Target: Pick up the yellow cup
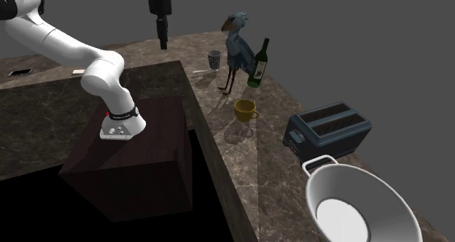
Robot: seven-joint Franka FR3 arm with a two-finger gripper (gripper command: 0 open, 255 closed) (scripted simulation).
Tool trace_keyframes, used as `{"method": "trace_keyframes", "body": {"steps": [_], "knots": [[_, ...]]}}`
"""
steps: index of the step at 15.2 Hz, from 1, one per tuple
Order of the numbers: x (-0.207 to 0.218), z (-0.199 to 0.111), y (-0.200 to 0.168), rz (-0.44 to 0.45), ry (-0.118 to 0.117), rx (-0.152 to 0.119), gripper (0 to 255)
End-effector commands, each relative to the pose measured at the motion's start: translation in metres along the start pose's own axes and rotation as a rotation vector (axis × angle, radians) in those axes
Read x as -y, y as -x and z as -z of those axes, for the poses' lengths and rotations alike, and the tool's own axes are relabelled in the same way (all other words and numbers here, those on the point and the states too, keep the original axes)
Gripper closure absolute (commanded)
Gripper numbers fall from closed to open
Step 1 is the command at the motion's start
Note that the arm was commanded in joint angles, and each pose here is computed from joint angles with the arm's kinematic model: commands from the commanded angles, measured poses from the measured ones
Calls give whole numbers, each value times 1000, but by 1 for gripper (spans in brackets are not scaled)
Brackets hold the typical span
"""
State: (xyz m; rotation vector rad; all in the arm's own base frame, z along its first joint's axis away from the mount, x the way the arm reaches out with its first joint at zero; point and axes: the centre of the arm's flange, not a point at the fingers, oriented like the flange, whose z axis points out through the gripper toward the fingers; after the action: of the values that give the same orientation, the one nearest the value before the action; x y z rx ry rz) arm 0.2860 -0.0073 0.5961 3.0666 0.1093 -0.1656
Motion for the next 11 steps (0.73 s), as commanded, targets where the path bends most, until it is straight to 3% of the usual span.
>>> {"method": "trace_keyframes", "body": {"steps": [1,11], "knots": [[0,0,0,0,0,0,0],[-22,-81,-104,6,-40,9,0]]}}
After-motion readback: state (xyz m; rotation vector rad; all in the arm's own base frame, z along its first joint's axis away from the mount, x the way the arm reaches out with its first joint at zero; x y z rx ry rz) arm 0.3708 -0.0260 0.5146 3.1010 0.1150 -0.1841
